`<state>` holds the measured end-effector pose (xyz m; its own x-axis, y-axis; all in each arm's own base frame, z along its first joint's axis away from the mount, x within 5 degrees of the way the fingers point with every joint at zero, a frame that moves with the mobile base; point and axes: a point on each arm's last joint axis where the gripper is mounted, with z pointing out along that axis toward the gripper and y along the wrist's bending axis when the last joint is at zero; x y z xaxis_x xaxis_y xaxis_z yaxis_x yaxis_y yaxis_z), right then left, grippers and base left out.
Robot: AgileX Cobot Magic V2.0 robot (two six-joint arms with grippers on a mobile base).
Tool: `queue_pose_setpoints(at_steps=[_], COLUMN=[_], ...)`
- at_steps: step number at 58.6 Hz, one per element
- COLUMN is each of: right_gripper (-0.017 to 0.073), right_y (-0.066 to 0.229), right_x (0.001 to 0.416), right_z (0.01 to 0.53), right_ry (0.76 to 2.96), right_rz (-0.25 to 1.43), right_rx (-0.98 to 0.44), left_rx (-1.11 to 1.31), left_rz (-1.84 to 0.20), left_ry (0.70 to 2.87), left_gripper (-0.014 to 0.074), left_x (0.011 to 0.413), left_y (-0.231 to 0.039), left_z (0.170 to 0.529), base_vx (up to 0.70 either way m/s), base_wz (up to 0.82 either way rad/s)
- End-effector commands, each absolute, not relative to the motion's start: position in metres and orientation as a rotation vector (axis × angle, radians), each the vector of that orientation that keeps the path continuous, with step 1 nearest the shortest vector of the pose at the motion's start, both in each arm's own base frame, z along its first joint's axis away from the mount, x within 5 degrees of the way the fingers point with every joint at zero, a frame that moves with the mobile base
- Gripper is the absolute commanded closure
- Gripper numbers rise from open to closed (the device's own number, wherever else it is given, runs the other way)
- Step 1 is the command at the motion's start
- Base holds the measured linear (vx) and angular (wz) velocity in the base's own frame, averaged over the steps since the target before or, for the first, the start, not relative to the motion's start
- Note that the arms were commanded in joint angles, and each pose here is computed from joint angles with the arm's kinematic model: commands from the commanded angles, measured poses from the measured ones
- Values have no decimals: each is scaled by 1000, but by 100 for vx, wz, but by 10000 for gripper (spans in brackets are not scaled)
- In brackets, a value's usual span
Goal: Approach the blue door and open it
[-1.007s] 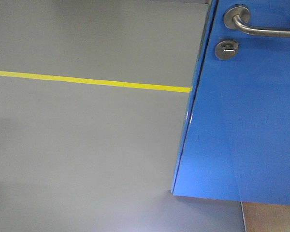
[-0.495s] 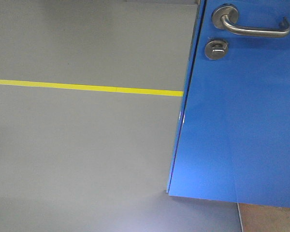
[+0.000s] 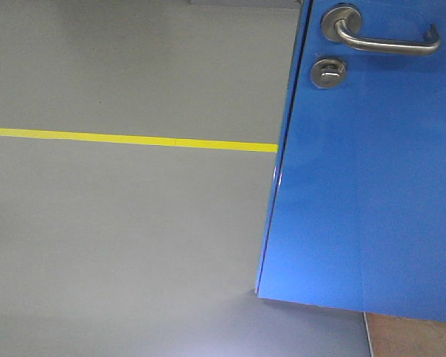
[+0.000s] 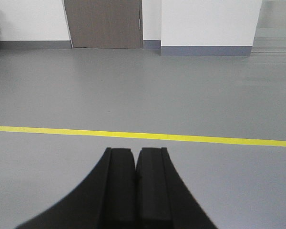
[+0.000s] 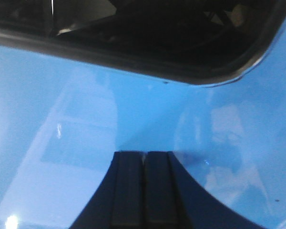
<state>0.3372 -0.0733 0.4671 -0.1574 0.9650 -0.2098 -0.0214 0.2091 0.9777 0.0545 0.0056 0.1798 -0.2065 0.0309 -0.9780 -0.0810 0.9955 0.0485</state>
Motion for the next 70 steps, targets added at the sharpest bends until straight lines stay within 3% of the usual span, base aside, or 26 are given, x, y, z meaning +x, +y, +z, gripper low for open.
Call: queue_pose_setpoints(at_steps=[1,45,57,70], right_gripper=[551,551,551,551], right_y=[-71,-72,-59,-15], right_x=[323,324,298,250], right_z=[492,491,498,474], right_ry=[1324,1324,1426,1625], right_rz=[1172,1151,866,545], right_rx=[923,926,766,478], left_rx=[-37,-37,-37,-37], left_rz=[93,93,93,93], left_ry=[1650,1650,1650,1650], left_gripper=[521,521,521,521], left_x=[54,54,54,54], left_y=[5,5,5,5], left_z=[197,197,197,197], base_vx=[1,0,0,0], base_wz=[-2,0,0,0])
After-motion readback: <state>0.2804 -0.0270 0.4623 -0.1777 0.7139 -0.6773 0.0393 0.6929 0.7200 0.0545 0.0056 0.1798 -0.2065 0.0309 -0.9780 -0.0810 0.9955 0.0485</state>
